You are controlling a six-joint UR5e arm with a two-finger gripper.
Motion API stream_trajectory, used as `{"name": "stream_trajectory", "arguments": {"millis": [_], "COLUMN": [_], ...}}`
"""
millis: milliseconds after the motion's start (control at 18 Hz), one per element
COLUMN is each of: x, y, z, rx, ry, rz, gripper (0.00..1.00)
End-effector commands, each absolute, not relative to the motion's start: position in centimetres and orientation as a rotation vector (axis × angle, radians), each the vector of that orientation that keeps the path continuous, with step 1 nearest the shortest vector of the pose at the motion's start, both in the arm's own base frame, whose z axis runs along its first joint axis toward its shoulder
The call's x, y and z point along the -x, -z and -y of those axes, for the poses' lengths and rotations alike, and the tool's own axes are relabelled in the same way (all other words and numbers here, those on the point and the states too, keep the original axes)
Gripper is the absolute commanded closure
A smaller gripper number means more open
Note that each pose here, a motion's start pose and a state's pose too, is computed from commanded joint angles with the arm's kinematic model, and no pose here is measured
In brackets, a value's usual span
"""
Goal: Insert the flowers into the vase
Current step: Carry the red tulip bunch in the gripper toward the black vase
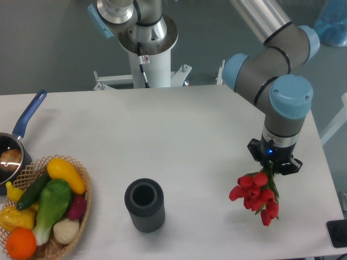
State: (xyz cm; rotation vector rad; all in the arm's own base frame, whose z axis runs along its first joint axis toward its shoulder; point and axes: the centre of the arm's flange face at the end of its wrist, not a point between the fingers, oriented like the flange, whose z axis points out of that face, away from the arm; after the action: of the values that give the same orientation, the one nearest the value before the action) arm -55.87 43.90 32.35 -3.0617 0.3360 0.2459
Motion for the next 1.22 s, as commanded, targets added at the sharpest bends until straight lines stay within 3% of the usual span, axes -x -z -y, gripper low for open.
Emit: {"name": "stream_trajectory", "arguments": {"millis": [389,556,778,1222], "x": [54.6,53.1,50.4,45.9], "y": [-32.5,-35.4,-40.4,-45.5], "z": [-45.2,-46.8,-47.3,-49.1], "rx": [3.002,2.898,2.648,2.213], "ry": [-0.224,-0.279,-0.221,-0.004], "rz": [-0.363,-0.349,-0.327,-0.239], "gripper": [1.00,1.00,1.00,1.00]}}
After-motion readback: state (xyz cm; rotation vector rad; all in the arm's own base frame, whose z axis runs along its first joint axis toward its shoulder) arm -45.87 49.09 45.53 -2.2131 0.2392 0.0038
